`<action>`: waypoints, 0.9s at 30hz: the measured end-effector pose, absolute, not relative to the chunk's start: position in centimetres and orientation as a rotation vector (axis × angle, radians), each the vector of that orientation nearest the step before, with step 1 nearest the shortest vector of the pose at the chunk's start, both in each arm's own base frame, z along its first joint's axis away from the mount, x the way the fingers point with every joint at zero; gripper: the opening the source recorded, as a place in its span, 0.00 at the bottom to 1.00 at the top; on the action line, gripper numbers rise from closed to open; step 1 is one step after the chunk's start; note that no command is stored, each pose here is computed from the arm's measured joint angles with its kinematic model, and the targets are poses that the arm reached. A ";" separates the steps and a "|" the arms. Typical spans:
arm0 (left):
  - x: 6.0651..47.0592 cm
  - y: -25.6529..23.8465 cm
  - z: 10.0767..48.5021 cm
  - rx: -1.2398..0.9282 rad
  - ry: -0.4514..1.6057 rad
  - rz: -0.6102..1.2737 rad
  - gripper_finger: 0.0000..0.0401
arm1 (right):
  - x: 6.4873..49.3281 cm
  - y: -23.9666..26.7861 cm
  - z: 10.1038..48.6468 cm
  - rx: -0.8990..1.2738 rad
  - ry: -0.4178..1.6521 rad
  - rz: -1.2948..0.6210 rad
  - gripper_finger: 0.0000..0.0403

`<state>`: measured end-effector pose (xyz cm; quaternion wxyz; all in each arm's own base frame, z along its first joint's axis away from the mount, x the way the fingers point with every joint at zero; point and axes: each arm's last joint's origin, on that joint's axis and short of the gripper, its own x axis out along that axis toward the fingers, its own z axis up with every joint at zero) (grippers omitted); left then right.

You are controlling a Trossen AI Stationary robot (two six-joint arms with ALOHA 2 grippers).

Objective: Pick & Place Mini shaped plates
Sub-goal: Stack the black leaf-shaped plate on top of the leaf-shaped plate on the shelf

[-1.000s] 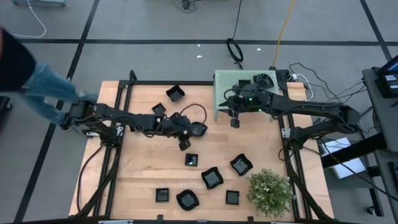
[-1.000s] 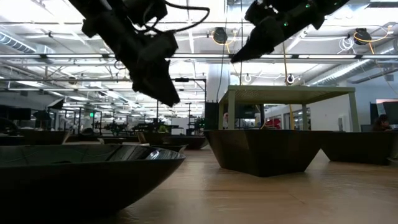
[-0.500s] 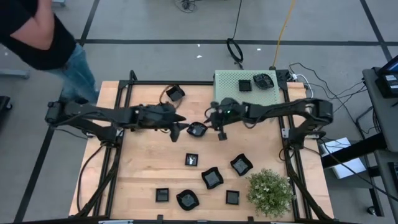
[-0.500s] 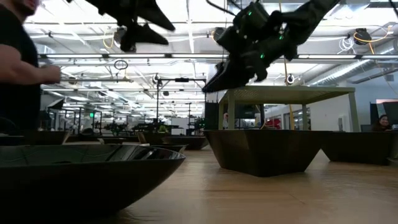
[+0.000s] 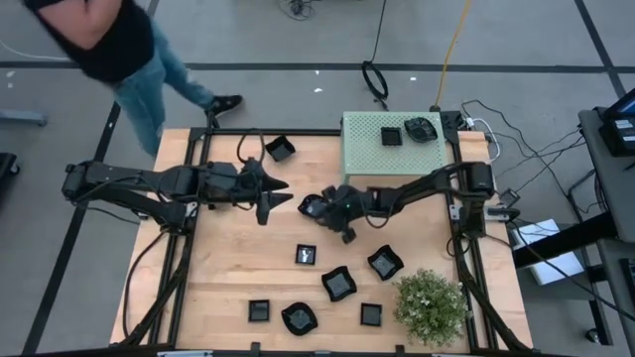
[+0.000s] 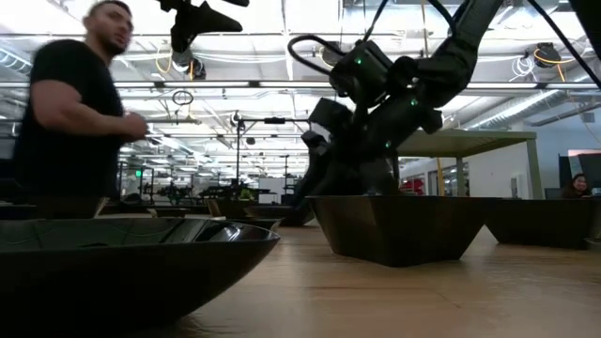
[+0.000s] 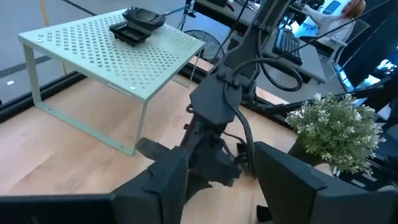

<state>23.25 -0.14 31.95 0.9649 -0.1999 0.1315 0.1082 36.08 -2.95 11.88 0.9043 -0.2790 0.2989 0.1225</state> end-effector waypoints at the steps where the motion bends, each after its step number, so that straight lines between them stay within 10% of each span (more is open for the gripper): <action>1: 23.3 -0.1 31.9 -0.403 0.267 0.219 0.47 | 36.2 -2.8 11.7 -0.601 0.623 0.237 0.19; 17: 23.2 -0.1 31.8 -0.324 0.285 0.208 0.47 | 36.3 -2.5 11.7 -0.645 0.671 0.088 0.34; 27: 23.2 -0.1 31.8 -0.324 0.285 0.207 0.47 | 36.2 -2.6 11.6 -0.581 0.689 0.038 0.23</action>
